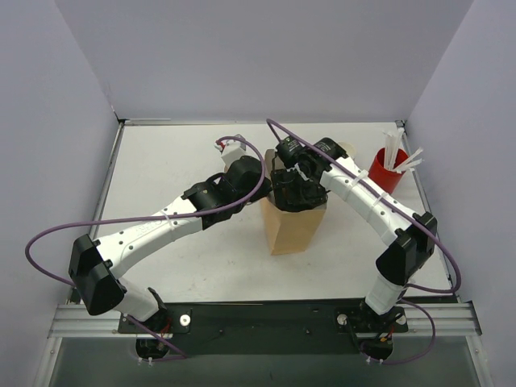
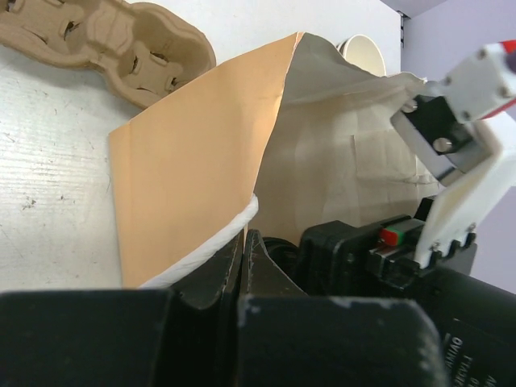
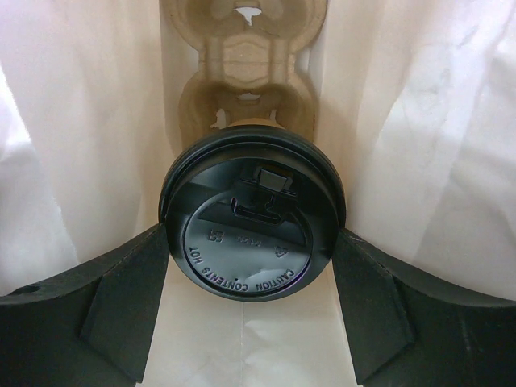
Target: Pack the takeout coffee
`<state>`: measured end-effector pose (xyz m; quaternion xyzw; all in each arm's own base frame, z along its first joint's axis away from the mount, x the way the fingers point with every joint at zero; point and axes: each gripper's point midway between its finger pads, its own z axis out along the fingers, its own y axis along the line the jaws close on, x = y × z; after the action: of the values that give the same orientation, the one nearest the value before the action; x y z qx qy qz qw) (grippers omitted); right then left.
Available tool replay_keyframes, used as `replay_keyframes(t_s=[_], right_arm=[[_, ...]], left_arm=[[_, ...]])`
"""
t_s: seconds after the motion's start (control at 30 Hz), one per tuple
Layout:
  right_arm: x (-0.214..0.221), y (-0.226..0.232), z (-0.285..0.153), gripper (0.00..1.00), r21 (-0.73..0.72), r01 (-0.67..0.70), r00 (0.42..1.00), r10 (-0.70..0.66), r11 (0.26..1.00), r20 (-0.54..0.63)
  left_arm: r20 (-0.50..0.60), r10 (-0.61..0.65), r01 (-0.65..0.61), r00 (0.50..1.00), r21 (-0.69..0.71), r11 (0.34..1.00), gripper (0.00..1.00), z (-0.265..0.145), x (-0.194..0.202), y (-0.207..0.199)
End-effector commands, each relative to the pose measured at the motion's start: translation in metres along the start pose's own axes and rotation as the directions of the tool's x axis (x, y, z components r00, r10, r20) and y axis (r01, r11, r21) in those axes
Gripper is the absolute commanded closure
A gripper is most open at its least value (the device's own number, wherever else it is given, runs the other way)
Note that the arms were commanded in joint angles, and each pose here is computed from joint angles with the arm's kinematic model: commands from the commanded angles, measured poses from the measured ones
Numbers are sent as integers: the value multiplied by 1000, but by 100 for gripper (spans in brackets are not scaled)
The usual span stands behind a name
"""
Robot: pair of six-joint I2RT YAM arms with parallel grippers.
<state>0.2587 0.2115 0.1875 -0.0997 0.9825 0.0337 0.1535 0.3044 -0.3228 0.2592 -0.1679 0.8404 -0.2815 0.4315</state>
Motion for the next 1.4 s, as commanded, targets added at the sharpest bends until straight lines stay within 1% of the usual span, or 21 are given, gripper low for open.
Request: replay_keyframes(t_s=[0.0,0.3,0.7,1.17,1.37], right_arm=[[8,-10,7,53,59,22,999,-20,998,-31],[16,-12,18,54,69,29,998,-25,997,-65],[23,-14,28,56,82,25,997,-19,996,-78],[23,-16,39,57,96,11,998,-4,995,-69],[16,-18,42,57,111,3,999,1,994,-33]], left_arm=[[27,-18,17,999,46,999,100,-12,-14,-14],[28,-18,17,999,42,999,100,-13,-15,-13],[29,-22,21,999,39,999,100,-11,-15,-11],[26,-18,17,999,42,999,100,-12,-14,-10],[19,-11,10,1000,47,999,100,-13,-13,-11]])
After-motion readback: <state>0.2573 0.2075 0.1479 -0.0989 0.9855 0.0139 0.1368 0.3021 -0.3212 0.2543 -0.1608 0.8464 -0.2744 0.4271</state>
